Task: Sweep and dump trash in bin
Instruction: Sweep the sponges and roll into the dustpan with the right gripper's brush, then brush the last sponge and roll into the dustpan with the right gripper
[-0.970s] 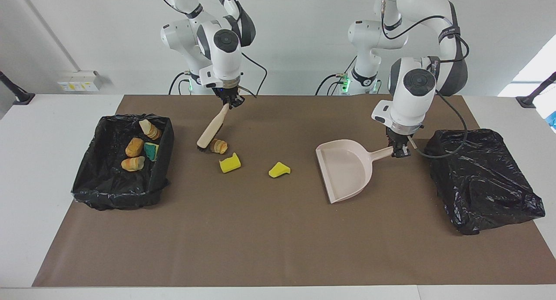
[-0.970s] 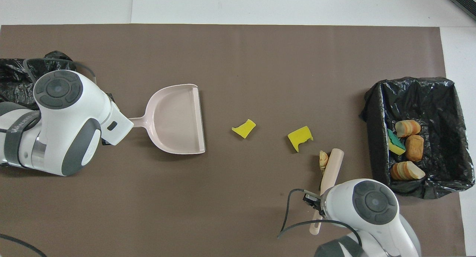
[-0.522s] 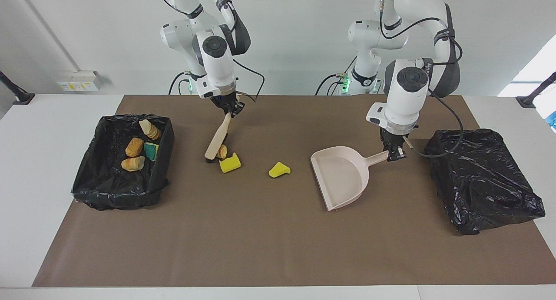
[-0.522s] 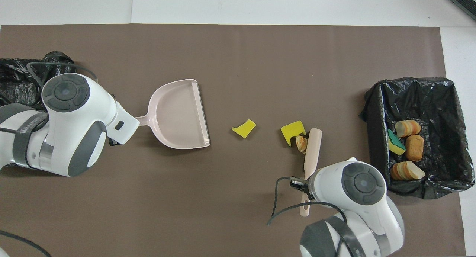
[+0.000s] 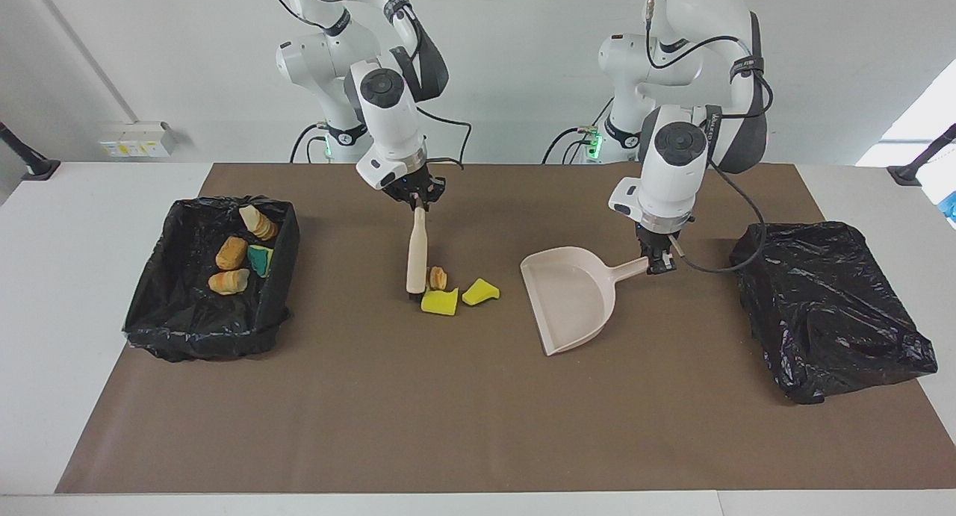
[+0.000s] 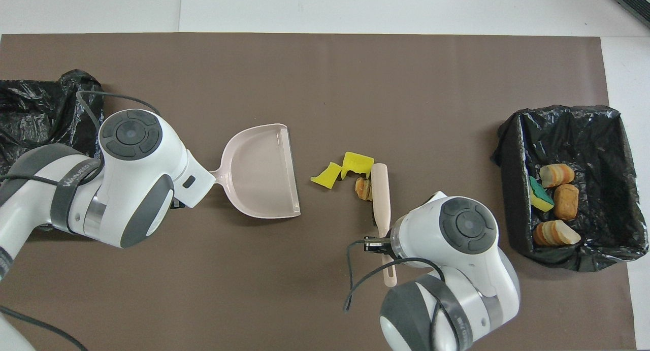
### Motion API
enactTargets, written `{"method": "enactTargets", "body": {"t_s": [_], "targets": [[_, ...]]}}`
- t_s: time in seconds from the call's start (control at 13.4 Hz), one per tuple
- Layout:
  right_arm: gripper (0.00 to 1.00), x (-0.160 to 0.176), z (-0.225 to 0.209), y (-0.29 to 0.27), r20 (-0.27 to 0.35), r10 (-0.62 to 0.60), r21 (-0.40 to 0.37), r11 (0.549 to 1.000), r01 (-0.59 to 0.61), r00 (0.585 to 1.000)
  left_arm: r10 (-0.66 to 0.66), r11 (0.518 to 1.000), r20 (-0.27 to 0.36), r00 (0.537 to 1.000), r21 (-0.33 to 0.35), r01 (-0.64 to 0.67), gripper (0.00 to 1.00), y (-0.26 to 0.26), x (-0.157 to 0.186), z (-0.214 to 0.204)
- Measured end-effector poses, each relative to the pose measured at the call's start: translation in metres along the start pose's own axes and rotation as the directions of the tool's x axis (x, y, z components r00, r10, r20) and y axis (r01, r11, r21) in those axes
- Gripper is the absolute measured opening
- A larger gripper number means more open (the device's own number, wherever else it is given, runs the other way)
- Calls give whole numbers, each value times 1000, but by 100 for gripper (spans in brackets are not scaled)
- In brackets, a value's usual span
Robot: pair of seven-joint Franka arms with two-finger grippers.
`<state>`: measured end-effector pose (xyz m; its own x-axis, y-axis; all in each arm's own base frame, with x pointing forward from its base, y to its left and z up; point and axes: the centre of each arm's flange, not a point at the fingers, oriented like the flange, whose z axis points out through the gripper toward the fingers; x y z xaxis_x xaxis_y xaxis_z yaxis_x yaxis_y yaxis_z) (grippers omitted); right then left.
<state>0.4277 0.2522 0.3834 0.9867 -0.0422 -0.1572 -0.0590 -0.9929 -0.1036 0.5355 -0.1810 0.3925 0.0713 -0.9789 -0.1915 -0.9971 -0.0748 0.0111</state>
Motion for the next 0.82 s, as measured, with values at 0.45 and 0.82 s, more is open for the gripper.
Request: {"method": "enactTargets", "body": {"t_s": [0.45,0.82], "targets": [[26,21,5,-69,18,-48,67,997,47,999,46,999,12,999,-14,-46,33,17,22,5],[26,26,8,-134,22,-41,224,974,35,999,43,999,16,999,-23,-43,33,18,20,9]]}}
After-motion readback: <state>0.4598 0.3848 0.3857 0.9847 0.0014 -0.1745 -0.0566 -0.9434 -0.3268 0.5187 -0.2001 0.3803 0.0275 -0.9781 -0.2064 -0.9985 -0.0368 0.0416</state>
